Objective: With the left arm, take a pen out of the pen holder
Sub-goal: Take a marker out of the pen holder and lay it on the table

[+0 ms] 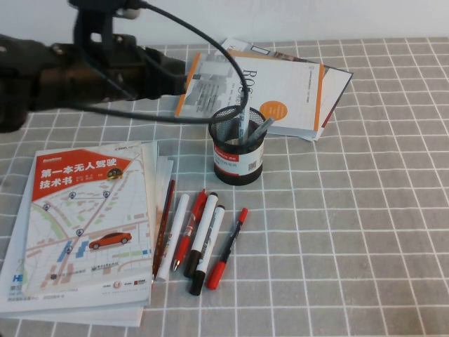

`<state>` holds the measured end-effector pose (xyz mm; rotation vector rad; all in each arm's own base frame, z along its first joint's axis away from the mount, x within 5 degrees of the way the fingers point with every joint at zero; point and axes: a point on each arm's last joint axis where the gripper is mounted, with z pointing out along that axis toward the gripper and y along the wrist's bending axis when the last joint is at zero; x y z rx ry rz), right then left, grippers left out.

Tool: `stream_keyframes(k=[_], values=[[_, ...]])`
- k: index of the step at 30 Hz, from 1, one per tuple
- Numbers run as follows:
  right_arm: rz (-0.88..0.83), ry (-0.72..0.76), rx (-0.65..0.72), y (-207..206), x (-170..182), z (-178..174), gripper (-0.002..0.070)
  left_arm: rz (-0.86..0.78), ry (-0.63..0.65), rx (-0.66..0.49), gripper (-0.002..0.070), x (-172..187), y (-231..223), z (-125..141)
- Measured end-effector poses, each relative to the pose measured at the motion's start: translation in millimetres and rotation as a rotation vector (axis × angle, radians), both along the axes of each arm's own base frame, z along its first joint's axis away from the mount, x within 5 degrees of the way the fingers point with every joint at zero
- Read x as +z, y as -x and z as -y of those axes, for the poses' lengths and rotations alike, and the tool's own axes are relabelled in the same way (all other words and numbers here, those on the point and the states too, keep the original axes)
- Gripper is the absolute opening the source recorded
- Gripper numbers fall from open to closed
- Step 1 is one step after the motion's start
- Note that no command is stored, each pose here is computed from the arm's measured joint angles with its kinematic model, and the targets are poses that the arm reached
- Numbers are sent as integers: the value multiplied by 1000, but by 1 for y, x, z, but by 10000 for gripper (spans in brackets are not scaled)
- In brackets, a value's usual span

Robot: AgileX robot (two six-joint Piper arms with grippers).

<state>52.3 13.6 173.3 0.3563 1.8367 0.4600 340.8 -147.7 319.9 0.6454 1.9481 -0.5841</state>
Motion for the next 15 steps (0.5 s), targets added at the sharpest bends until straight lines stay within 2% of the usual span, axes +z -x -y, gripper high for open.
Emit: stream_keyframes(k=[2,4,6,9,11,15], values=[[0,0,0,0,0,0,-13,-10,7,-13,78,-7,-11,7],[0,0,0,0,0,0,-13,-4,4,-40,171,-14,-21,18],[0,0,0,0,0,0,-13,-3,5,-69,296,-22,-31,31],[0,0,0,0,0,0,-13,-11,13,-99,442,-38,-45,49],[0,0,0,0,0,0,-13,-15,24,-112,486,-45,-53,60],[0,0,0,0,0,0,-13,-8,32,-133,510,-55,-67,77]])
